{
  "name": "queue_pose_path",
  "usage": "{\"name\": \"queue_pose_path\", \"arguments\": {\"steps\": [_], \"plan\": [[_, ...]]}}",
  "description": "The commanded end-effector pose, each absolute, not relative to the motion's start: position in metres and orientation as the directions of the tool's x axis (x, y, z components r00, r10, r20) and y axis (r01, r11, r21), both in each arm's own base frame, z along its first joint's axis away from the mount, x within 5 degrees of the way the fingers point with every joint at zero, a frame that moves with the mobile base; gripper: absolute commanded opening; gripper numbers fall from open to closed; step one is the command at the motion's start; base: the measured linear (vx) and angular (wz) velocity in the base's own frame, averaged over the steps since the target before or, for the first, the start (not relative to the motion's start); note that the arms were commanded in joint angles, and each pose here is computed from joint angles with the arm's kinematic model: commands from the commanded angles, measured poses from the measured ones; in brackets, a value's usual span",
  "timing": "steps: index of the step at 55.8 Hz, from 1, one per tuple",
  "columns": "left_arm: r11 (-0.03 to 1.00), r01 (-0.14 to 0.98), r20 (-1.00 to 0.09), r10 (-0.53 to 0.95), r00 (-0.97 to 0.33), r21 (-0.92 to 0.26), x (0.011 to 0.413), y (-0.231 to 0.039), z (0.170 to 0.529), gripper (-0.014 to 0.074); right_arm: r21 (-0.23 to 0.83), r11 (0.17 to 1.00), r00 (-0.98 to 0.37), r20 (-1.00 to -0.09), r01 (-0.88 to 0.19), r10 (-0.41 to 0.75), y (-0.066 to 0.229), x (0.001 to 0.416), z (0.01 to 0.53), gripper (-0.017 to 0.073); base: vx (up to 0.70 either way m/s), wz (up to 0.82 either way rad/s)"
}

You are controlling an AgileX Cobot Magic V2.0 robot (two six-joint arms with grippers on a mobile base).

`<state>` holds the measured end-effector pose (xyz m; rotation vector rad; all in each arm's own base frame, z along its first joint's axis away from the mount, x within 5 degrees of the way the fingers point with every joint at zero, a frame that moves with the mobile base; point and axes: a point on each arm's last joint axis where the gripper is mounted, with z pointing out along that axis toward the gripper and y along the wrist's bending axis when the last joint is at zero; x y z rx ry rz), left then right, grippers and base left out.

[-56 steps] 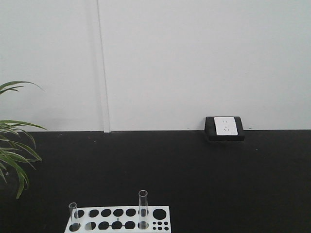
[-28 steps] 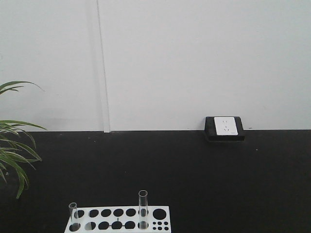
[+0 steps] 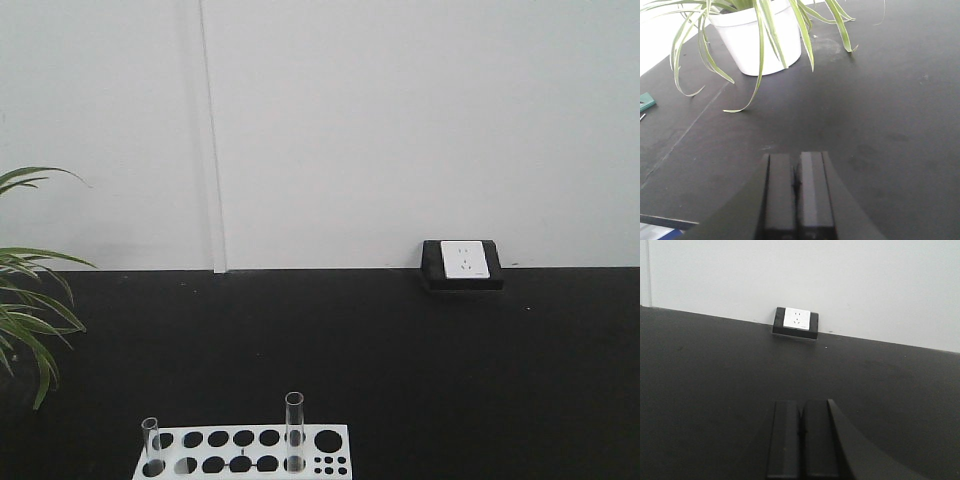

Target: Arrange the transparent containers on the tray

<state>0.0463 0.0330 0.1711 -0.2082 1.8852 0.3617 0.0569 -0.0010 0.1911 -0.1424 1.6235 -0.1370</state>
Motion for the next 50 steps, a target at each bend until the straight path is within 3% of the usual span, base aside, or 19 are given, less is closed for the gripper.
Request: {"name": "queue_pose_path", "arguments": {"steps": [1,5,10,14,20,50], "plan": [[0.961,-0.250,-0.962,0.049,-0.268,0.119,0.050,0.026,0.168,-0.0006,-0.185,0.983,0.035,-0.982,-0.008,-0.185,0.001,0.057,0.198,-0.0011,0.00,0.00],[0.981,-0.190,-0.979,0.001,-0.205,0.040,0.053,0.019,0.172,-0.0006,-0.185,0.983,0.035,-0.982,-0.008,-0.185,0.001,0.057,0.198,-0.0011,0.00,0.00],[0.986,-0.080,-0.984,-0.152,-0.094,-0.145,0.056,0.007,0.181,-0.0006,-0.185,0.983,0.035,-0.982,-0.008,-0.185,0.001,0.057,0.198,-0.0011,0.00,0.00],[0.934,0.002,-0.934,-0.357,-0.023,-0.357,0.056,0.001,0.188,-0.0006,-0.185,0.983,0.035,-0.982,-0.008,-0.185,0.001,0.057,0.198,-0.0011,0.00,0.00],[0.846,0.062,-0.847,-0.532,0.026,-0.529,0.056,-0.002,0.195,-0.0006,-0.185,0.983,0.035,-0.982,-0.008,-0.185,0.001,0.057,0.198,-0.0011,0.00,0.00],[0.835,0.047,-0.836,-0.549,0.007,-0.548,0.056,-0.002,0.193,-0.0006,-0.185,0.983,0.036,-0.982,-0.008,-0.185,0.001,0.057,0.198,-0.0011,0.00,0.00]]}}
